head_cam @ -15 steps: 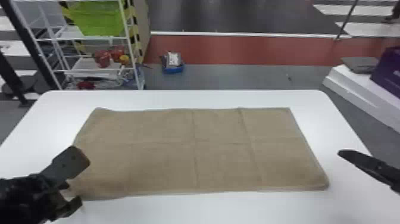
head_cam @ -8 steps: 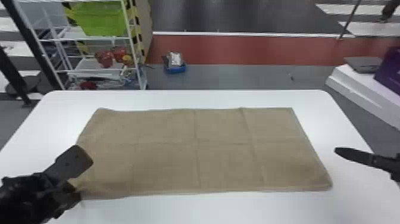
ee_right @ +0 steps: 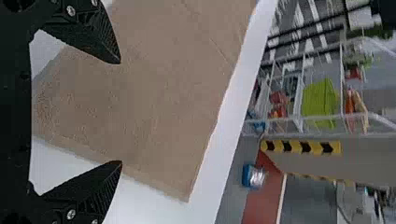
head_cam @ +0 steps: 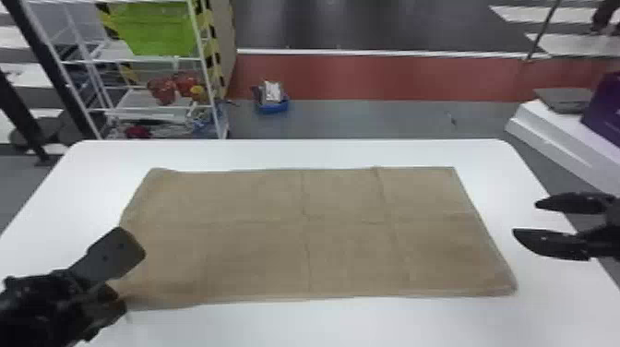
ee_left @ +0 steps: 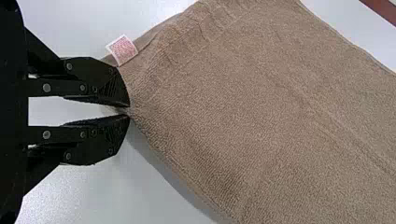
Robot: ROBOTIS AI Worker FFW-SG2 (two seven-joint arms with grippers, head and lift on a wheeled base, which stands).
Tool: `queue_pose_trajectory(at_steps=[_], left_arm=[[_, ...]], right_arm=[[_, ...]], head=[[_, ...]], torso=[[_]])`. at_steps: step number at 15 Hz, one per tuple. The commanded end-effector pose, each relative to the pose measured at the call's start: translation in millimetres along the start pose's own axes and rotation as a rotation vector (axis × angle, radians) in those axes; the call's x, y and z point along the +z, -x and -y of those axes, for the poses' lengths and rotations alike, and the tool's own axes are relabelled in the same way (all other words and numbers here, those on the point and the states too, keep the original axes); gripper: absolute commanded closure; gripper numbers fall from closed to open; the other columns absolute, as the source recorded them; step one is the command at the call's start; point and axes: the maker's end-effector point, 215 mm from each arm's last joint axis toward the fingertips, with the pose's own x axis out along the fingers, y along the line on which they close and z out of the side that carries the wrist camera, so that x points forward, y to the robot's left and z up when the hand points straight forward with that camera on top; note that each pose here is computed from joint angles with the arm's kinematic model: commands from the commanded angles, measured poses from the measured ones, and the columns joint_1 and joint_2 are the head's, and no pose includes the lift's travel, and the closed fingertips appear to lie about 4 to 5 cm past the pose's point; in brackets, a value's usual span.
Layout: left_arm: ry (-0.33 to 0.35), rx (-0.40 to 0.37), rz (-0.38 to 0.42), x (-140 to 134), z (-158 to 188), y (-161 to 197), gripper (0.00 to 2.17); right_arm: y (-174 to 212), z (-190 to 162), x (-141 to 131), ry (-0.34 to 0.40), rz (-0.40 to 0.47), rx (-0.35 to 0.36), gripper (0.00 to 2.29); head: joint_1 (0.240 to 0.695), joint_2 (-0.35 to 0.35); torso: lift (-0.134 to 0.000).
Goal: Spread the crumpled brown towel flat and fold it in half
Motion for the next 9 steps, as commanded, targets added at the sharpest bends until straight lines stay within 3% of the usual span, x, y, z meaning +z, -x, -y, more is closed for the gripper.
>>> queue_pose_trajectory(at_steps=[1,4,7,9], left_arm=[[0.001,0.003,0.002,1,-1,1,0.95],[0.001,0.005,0.002,1,-1,1,0.95],[0.003,0.011,-0.001,0,-4,1,0.95],[0.002,0.011,-0.002,0,-4,0,0.95]], right_arm=[[5,13,0,0.177,-0.042,-0.031,0.13],[6,24,-30,0.379,-0.183,-0.067,0.15],[15,19,-63,0.461,-0.270,-0.053,0.15],[16,22,-80,0.451,-0.302,-0.052,0.18]], head=[[0.695,0.013],[0.695,-0.006],[0.695,-0.031],[0.695,-0.041]], torso=[[-0.134],[-0.134],[-0.134],[-0.134]])
